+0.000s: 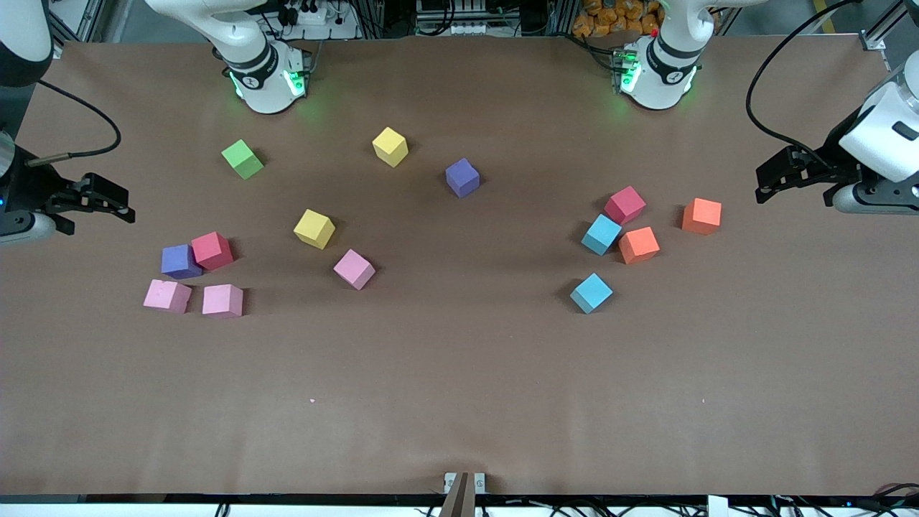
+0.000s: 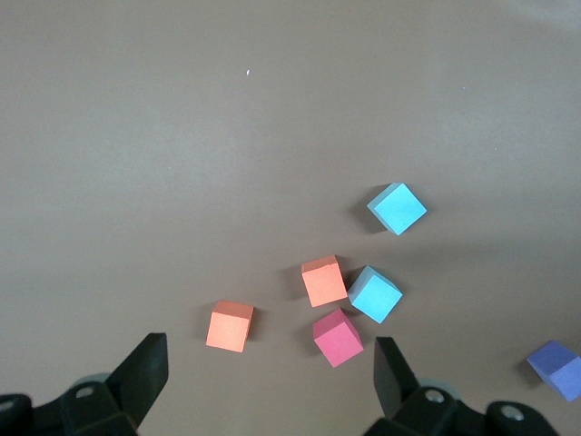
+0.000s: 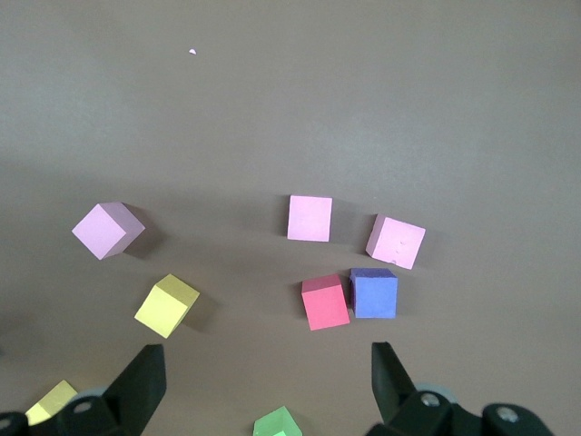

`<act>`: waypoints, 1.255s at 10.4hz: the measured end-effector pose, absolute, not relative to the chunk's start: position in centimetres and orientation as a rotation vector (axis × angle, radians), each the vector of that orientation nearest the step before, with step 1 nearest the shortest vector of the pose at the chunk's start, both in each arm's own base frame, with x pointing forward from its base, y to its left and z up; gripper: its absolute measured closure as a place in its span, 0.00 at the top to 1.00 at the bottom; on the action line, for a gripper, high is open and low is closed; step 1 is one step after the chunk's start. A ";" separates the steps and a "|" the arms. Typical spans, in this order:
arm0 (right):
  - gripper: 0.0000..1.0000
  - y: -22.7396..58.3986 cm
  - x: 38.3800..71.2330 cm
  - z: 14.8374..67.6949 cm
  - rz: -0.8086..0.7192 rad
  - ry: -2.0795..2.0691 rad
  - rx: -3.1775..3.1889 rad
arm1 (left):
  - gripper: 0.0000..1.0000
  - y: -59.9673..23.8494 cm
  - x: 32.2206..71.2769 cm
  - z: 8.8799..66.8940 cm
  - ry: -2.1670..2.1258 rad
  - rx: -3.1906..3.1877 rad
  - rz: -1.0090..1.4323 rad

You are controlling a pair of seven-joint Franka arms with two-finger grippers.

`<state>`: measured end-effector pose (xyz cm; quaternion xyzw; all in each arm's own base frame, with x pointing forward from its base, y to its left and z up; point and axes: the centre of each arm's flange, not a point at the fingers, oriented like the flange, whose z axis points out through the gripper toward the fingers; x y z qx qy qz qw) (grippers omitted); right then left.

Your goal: Form number 2 with 11 blocks

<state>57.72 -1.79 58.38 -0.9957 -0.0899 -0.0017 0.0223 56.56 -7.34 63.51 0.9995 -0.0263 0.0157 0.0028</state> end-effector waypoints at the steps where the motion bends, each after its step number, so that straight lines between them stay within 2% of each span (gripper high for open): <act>1: 1.00 -1.6 57.7 58.4 -0.008 -0.291 -3.083 | 1.00 -7.3 56.6 63.5 -0.082 3.134 0.049; 10: 1.00 -1.4 57.3 58.4 0.029 -0.349 -3.075 | 1.00 -7.3 56.6 63.5 -0.082 3.135 0.050; 13: 1.00 -2.1 55.7 60.1 0.054 -0.334 -3.067 | 1.00 -7.3 56.6 63.5 -0.081 3.135 0.050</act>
